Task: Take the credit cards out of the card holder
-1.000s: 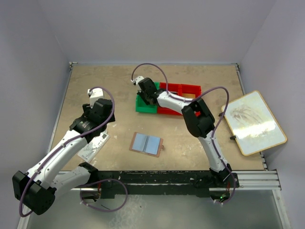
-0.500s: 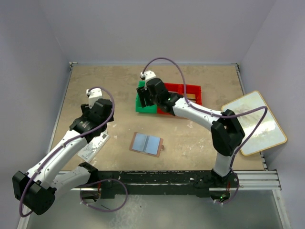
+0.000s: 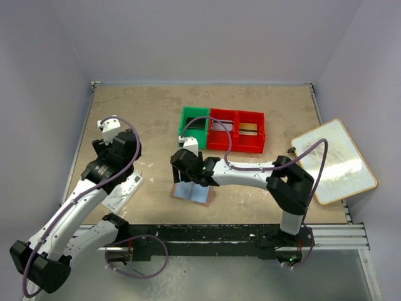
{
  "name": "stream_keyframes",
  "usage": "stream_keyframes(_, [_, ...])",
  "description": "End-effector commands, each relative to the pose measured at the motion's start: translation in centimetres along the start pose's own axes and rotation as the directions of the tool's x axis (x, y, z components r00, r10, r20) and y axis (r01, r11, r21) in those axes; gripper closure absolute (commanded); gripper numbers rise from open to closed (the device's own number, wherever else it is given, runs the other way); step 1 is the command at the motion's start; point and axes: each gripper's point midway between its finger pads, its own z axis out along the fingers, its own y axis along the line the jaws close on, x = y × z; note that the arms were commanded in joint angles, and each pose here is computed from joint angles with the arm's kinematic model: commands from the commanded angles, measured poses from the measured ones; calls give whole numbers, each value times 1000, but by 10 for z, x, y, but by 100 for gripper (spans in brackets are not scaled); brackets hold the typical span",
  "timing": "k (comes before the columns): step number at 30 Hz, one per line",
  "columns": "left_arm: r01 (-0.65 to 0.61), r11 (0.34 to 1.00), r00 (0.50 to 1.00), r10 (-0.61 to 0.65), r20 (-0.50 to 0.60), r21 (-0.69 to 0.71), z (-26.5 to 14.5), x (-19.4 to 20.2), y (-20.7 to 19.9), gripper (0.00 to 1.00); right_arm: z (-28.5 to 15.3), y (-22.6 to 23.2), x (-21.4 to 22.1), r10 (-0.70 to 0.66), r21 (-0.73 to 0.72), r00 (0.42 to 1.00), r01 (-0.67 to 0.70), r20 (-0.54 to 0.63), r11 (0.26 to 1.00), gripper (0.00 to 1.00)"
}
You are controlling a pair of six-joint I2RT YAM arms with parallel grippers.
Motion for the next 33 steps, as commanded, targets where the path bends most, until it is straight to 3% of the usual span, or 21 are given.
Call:
stream_keyframes(1, [59, 998, 997, -58, 48, -22, -3, -14, 8, 25, -3, 4, -1, 86, 65, 996, -88, 28, 994, 28])
stream_keyframes(17, [54, 999, 998, -53, 37, -7, -2, -12, 5, 25, 20, -4, 35, 49, 188, 996, -35, -70, 981, 26])
stream_keyframes(28, [51, 999, 998, -51, 34, 1, -2, -12, 3, 25, 13, 4, 58, -4, 187, 994, 25, -112, 982, 25])
stream_keyframes(33, [50, 999, 998, -50, 30, 4, -1, -11, 2, 25, 10, 6, 61, 39, 160, 993, -21, -108, 987, 32])
